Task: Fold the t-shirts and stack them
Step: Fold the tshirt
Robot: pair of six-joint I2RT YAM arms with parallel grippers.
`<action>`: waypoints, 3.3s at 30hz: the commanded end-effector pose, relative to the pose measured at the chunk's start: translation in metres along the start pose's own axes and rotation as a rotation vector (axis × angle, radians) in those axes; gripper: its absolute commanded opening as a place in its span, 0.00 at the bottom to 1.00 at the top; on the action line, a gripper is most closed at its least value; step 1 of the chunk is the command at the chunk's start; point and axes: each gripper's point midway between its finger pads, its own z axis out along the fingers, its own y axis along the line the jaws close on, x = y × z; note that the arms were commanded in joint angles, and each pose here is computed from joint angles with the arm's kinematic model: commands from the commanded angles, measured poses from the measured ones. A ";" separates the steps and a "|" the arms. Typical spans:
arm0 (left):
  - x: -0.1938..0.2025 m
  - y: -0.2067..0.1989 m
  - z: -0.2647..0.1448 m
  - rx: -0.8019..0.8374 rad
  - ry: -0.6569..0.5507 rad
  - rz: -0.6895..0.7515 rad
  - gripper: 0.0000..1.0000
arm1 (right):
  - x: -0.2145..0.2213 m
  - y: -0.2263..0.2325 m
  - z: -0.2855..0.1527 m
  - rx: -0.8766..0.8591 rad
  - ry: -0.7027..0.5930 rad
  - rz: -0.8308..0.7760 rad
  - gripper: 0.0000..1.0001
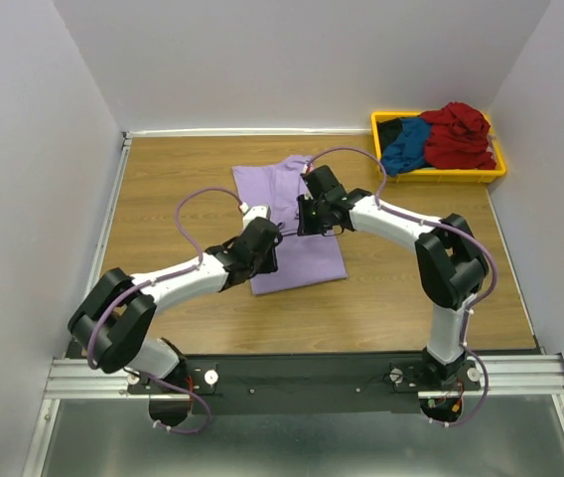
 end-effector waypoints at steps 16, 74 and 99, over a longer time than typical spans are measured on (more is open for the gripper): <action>0.093 0.038 0.004 -0.083 0.183 -0.074 0.34 | -0.072 -0.025 0.068 0.154 -0.176 -0.018 0.24; 0.063 0.028 -0.033 0.120 0.038 -0.372 0.27 | 0.138 -0.046 -0.024 -0.537 0.037 0.470 0.42; 0.047 0.060 -0.059 -0.133 0.075 -0.241 0.70 | 0.136 -0.107 -0.078 0.168 0.096 0.208 0.60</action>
